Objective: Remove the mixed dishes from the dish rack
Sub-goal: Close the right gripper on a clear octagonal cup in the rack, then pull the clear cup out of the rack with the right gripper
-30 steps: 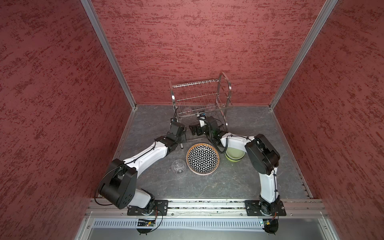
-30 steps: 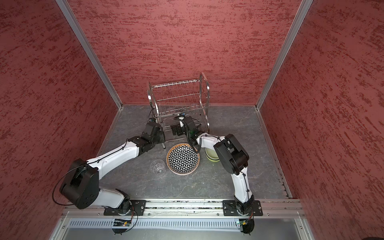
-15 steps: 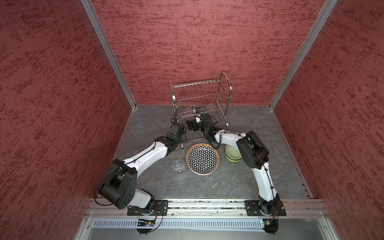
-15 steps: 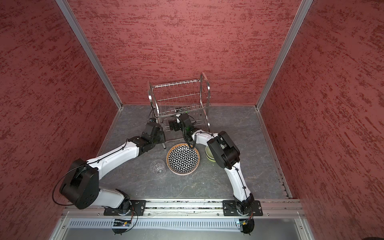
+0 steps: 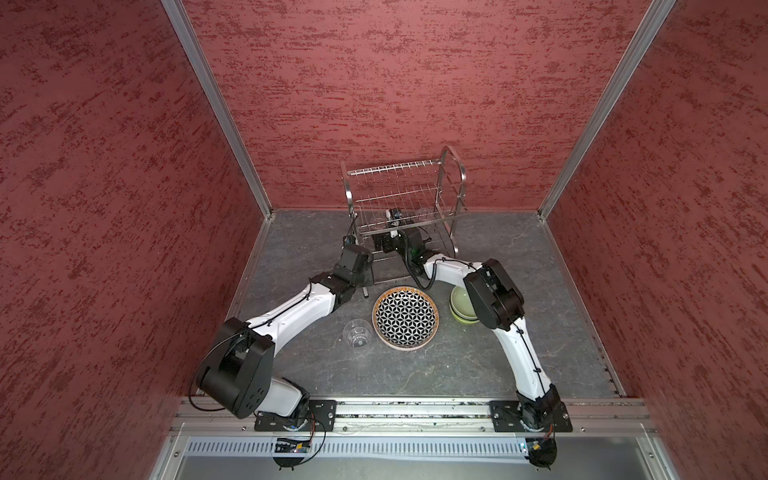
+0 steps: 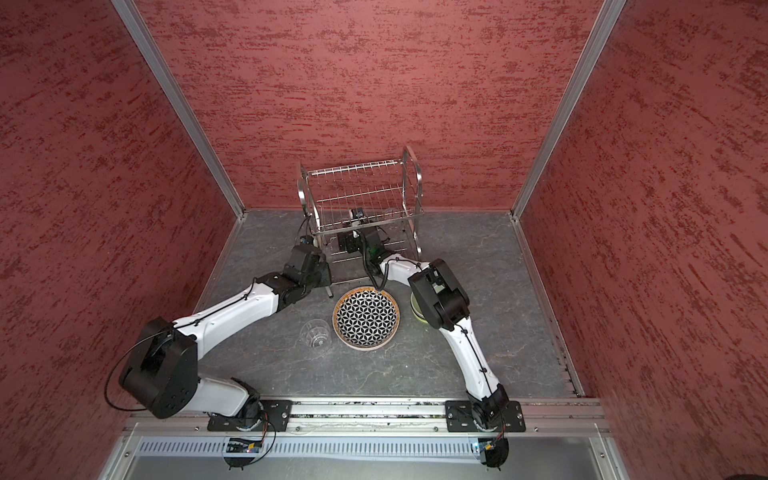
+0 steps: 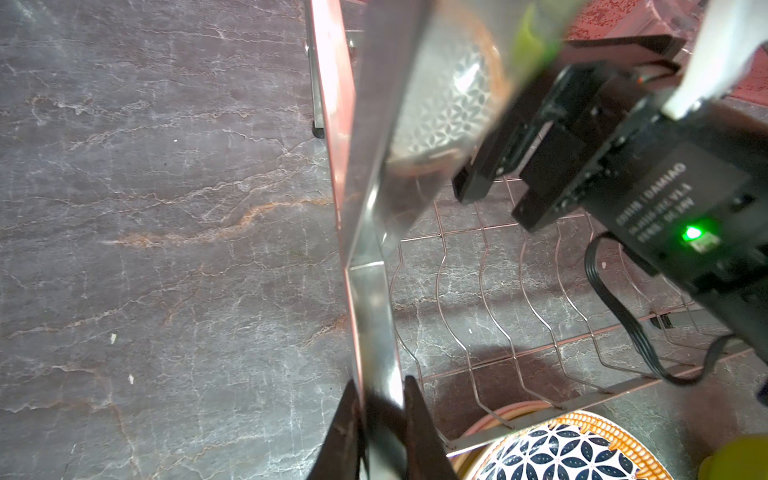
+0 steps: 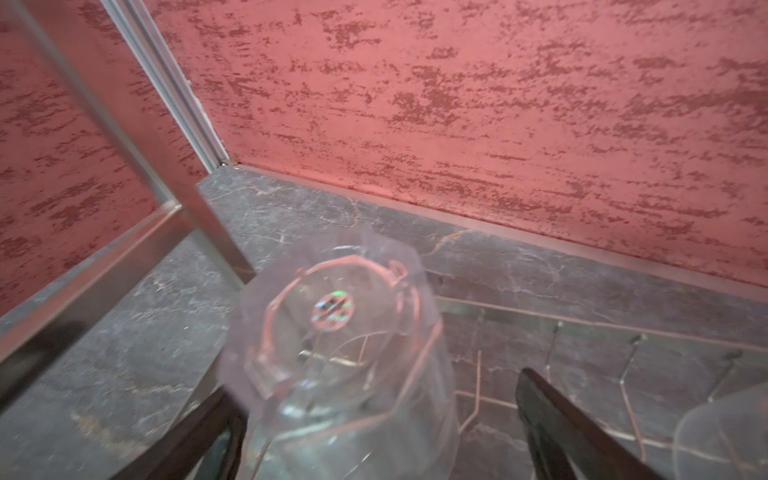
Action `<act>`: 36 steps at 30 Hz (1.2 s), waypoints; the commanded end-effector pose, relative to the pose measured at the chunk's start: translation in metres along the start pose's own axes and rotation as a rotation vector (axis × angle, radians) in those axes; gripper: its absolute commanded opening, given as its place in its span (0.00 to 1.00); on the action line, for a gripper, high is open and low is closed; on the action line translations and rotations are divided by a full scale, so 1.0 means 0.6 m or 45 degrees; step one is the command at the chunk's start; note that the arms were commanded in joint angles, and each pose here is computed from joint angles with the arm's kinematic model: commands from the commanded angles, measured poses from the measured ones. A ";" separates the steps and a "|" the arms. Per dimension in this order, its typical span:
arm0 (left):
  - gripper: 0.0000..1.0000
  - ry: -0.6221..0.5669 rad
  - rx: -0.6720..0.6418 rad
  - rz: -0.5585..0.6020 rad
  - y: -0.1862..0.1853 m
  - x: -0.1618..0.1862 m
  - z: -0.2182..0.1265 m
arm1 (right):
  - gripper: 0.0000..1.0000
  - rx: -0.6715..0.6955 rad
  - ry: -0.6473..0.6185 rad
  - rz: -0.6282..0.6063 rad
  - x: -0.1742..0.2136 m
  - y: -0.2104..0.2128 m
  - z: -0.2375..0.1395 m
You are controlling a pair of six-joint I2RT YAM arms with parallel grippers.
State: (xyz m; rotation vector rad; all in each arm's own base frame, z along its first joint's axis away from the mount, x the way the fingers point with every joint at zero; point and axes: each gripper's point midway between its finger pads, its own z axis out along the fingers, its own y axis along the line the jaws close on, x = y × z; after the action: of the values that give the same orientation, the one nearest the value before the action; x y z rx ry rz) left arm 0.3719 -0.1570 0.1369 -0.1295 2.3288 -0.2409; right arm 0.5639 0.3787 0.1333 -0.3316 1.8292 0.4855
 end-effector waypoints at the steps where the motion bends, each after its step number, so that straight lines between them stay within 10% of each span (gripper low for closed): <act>1: 0.07 0.059 0.227 0.099 -0.068 0.008 -0.017 | 0.99 0.053 -0.033 0.001 -0.014 -0.016 0.016; 14: 0.07 0.091 0.260 0.140 -0.084 0.017 -0.010 | 0.99 0.099 -0.027 0.040 -0.021 -0.036 0.062; 33: 0.07 0.100 0.259 0.137 -0.084 0.020 -0.009 | 0.70 0.108 0.014 0.101 -0.008 -0.045 0.049; 36: 0.07 0.101 0.262 0.135 -0.085 0.020 -0.009 | 0.81 0.109 0.017 0.102 -0.007 -0.045 0.046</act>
State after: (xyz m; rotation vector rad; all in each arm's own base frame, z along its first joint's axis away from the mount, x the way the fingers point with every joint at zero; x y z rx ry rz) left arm 0.3752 -0.1652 0.1391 -0.1069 2.3331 -0.2783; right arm 0.6066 0.3753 0.1384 -0.2211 1.8028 0.4858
